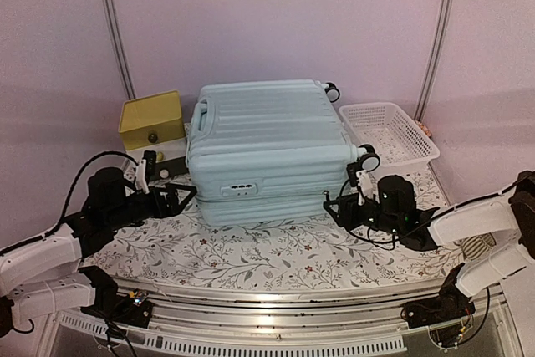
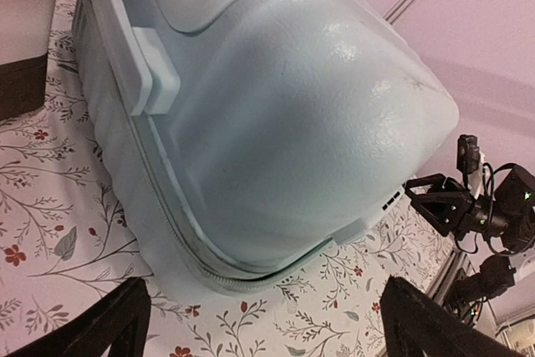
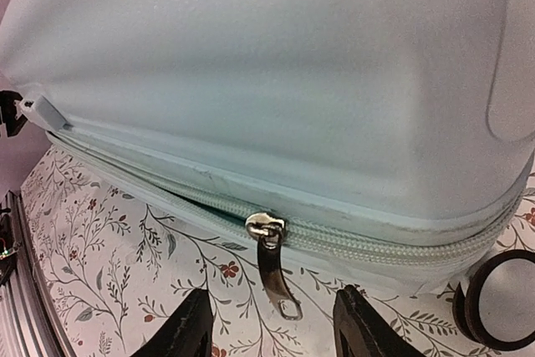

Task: Open, take out, and arrange the luggage
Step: Grab the zipper of the luggage.

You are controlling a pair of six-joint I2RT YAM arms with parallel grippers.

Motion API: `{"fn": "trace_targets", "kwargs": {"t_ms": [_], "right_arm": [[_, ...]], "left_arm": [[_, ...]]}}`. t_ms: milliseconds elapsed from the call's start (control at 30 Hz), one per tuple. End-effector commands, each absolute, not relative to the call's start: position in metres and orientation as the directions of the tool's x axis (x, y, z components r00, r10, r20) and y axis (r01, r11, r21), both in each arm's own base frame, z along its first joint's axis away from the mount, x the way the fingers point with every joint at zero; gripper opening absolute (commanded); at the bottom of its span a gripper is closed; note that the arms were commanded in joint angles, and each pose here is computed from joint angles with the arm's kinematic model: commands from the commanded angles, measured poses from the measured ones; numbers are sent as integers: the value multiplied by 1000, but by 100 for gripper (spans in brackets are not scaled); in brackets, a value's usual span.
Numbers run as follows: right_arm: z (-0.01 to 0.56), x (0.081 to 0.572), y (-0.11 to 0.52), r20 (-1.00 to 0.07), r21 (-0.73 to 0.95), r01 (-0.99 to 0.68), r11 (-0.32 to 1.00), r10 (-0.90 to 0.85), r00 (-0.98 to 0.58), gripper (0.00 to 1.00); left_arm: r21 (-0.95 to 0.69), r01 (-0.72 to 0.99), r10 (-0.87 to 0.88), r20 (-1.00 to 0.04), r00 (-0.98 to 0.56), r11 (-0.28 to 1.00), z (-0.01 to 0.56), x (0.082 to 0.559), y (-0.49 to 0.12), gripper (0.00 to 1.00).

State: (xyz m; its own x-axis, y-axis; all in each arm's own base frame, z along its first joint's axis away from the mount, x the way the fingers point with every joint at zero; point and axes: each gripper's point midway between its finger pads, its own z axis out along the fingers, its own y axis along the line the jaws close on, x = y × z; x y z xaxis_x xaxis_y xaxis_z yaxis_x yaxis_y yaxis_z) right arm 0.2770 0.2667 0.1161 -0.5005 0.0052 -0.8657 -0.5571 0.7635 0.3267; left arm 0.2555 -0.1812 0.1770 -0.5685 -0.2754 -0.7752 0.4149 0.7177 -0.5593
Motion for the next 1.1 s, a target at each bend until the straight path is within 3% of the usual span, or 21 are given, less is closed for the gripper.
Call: {"fn": "trace_targets", "kwargs": {"t_ms": [0,367,567,800,1067], "right_arm": [[130,288,277,-876,368,-556,745,77,-477,50],[119,292,278,-813,504,-555,662,147,-563,49],[119,296,286,-801,532,-557,638,165,-576,38],[124,296,276,-804,534,-535,654,200,-559,5],[122,303,243,-819,472,-438,765,196,-540,2]], "left_arm": [[-551,446,-268,-790,-552,705,180,251,-183,98],[-537,441,-264,-798,-541,720,181,251,-180,98],[-530,438,-259,-801,-540,726,180,251,-179,98],[-521,438,-258,-808,-530,732,182,251,-177,98],[-508,439,-247,-814,-525,741,182,251,-175,98]]}}
